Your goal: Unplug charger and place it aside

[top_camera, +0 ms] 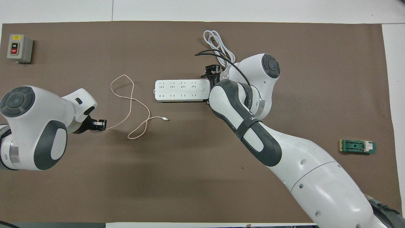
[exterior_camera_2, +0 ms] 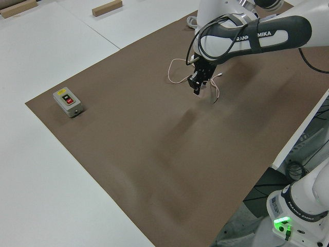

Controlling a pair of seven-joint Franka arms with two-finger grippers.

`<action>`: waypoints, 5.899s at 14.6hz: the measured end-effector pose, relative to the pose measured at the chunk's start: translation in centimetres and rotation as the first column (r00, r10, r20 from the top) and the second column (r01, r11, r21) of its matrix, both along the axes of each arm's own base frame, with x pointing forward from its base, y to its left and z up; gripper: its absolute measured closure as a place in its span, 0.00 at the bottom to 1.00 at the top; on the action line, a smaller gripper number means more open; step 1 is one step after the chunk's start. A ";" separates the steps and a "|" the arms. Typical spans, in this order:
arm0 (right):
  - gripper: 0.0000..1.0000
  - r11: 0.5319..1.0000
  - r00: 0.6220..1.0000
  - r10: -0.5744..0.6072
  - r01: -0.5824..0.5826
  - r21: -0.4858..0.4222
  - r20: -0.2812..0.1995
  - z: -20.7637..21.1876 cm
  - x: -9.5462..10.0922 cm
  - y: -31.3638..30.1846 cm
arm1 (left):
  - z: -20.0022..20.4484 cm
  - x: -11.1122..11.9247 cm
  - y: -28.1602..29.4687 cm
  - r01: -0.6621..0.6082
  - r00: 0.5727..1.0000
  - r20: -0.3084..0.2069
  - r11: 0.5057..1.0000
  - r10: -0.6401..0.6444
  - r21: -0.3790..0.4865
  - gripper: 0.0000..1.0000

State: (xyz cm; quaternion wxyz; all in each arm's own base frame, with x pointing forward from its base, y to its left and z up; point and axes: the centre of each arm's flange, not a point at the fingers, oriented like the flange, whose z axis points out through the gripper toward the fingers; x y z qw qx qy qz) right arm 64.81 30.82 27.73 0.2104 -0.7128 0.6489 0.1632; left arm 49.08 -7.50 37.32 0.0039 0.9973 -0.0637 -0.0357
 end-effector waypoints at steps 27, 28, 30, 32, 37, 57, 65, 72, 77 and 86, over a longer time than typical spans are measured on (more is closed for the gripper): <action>0.00 0.741 0.732 0.656 -0.578 -0.342 0.185 20.0 0.7 -17.1 | -3.4 -4.4 12.3 -0.026 0.999 0.036 0.989 0.032 -0.147 0.00; 0.00 0.697 0.689 0.702 -0.614 -0.371 0.178 20.6 0.5 -17.7 | -2.6 -4.1 13.0 -0.036 0.999 0.029 0.988 0.041 -0.152 0.00; 0.00 0.595 0.593 0.790 -0.680 -0.429 0.156 21.5 0.1 -18.6 | -0.2 -3.4 14.0 -0.047 0.999 0.008 0.985 0.049 -0.166 0.00; 0.00 0.503 0.501 0.854 -0.730 -0.463 0.138 22.3 -0.1 -20.0 | 2.7 -2.5 14.9 -0.056 0.998 0.001 0.983 0.057 -0.177 0.00; 0.00 0.252 0.245 0.966 -0.815 -0.522 0.085 25.1 -1.2 -26.2 | 9.0 -0.9 16.1 -0.164 0.986 0.007 0.971 0.168 -0.177 0.00; 0.00 -0.039 -0.029 0.999 -0.864 -0.501 -0.028 37.6 -11.8 -35.0 | 26.6 1.1 9.8 -0.202 0.979 0.005 0.978 0.202 0.040 0.00; 0.00 -0.046 -0.021 0.998 -0.885 -0.463 -0.060 37.8 -13.1 -35.1 | 26.9 2.0 7.3 -0.148 0.989 0.011 0.989 0.148 0.004 0.00; 0.00 -0.038 -0.003 0.997 -0.891 -0.452 -0.078 37.4 -13.2 -34.8 | 26.5 2.0 6.9 -0.133 0.991 0.003 0.991 0.133 -0.023 0.00; 0.00 -0.034 0.001 0.997 -0.890 -0.454 -0.079 37.5 -13.3 -34.6 | 26.1 2.0 5.7 -0.103 0.995 -0.006 0.995 0.103 -0.013 0.00; 0.00 -0.036 0.000 0.997 -0.890 -0.455 -0.079 37.5 -13.3 -34.5 | 25.4 2.2 4.6 -0.082 0.997 0.008 0.997 0.082 -0.009 0.00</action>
